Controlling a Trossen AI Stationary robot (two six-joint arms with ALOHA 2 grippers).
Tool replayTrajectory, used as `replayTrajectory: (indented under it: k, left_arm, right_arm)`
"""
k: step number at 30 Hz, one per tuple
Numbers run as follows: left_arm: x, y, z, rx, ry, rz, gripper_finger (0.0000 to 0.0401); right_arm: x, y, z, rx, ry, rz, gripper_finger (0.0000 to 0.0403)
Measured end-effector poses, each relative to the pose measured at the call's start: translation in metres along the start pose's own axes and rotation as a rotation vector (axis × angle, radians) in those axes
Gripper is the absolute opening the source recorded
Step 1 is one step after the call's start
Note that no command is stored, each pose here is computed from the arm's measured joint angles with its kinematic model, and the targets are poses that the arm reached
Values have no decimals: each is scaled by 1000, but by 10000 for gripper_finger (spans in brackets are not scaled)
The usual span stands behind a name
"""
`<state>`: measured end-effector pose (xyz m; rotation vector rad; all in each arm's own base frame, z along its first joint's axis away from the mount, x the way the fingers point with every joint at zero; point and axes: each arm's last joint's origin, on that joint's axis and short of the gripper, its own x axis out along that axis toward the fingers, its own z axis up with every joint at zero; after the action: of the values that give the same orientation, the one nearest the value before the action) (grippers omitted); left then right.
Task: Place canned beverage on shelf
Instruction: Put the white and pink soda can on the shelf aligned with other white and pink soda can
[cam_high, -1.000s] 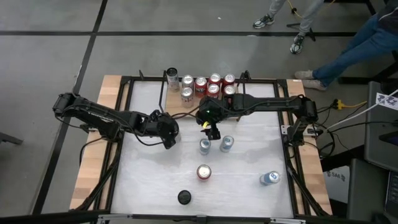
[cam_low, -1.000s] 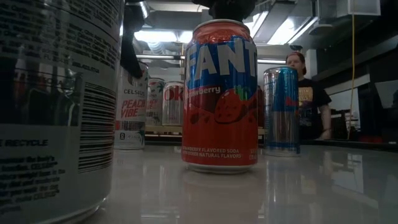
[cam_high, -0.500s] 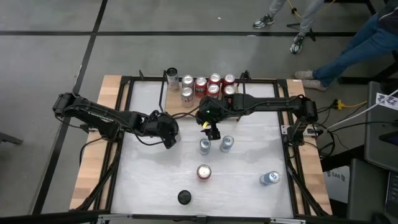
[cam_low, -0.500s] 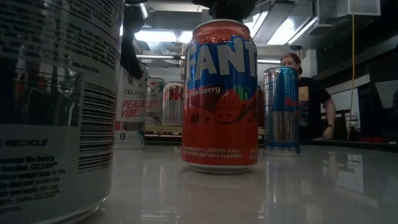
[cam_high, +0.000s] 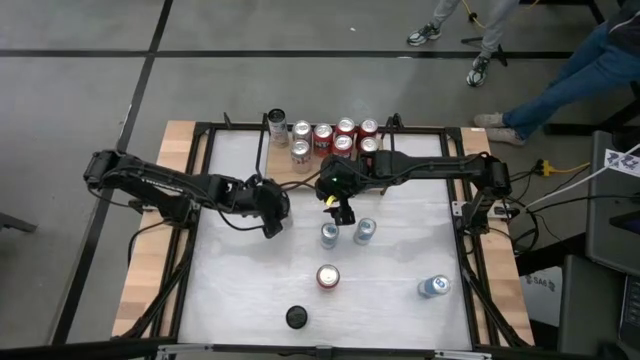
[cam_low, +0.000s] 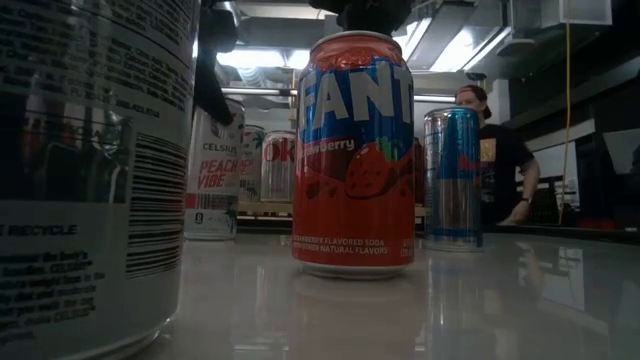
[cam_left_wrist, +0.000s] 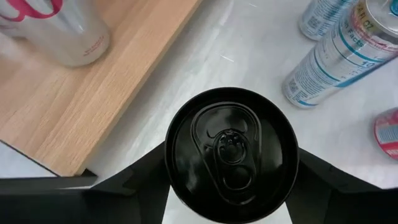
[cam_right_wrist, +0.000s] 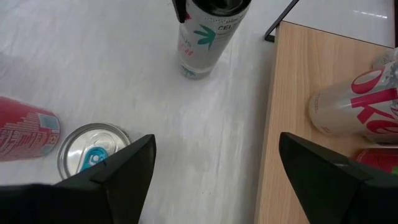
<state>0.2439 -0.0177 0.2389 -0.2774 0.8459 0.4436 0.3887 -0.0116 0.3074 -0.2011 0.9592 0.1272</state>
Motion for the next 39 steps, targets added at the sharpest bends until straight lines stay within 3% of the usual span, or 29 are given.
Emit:
replayTrajectory:
  k: [13, 20, 39]
  left_arm:
    - [-9, 28, 21, 100, -54, -134, 230]
    - [-15, 41, 30, 157, -90, -262, 230]
    - [-28, 95, 43, 178, -179, -159, 236]
  right_arm:
    - [0, 0, 0, 0, 1, 0, 331]
    - [0, 0, 0, 0, -2, -1, 331]
    - [0, 0, 0, 0, -3, -1, 331]
